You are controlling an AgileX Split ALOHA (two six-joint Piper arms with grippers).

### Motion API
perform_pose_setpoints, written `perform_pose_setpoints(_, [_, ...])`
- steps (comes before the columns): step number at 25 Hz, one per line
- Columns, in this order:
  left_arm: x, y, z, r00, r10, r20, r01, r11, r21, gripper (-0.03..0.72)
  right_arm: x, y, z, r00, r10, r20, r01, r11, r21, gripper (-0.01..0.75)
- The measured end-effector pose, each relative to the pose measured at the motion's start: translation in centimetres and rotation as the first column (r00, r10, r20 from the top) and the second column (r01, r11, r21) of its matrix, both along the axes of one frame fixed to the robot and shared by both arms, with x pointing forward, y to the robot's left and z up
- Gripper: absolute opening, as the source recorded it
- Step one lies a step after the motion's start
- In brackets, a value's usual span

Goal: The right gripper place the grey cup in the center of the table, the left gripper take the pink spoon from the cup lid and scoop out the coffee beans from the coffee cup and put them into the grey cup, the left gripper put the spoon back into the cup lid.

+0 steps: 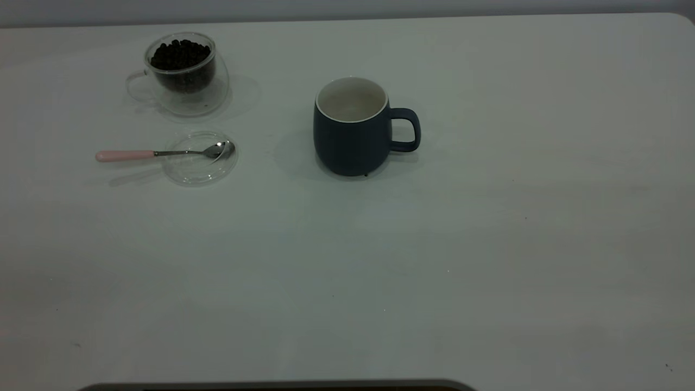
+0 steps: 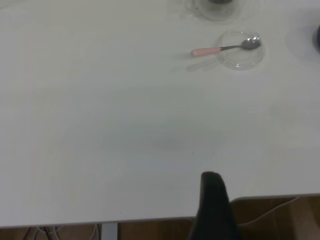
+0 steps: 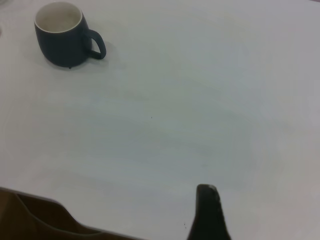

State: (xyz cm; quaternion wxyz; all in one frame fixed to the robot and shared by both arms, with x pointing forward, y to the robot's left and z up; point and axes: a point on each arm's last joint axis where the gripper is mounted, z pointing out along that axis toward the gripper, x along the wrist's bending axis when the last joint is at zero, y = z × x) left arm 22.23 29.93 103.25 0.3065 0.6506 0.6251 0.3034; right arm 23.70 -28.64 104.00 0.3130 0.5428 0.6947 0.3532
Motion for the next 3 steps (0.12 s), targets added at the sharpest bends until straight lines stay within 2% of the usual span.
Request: perform_pose_setpoints(3, [0.0, 0.0, 0.0, 1.0, 0.0, 0.0, 0.0, 1.0, 0.0, 0.586, 0.0, 0.0, 0.0, 1.0, 0.0, 0.0, 0.0, 1.0, 0.0, 0.588])
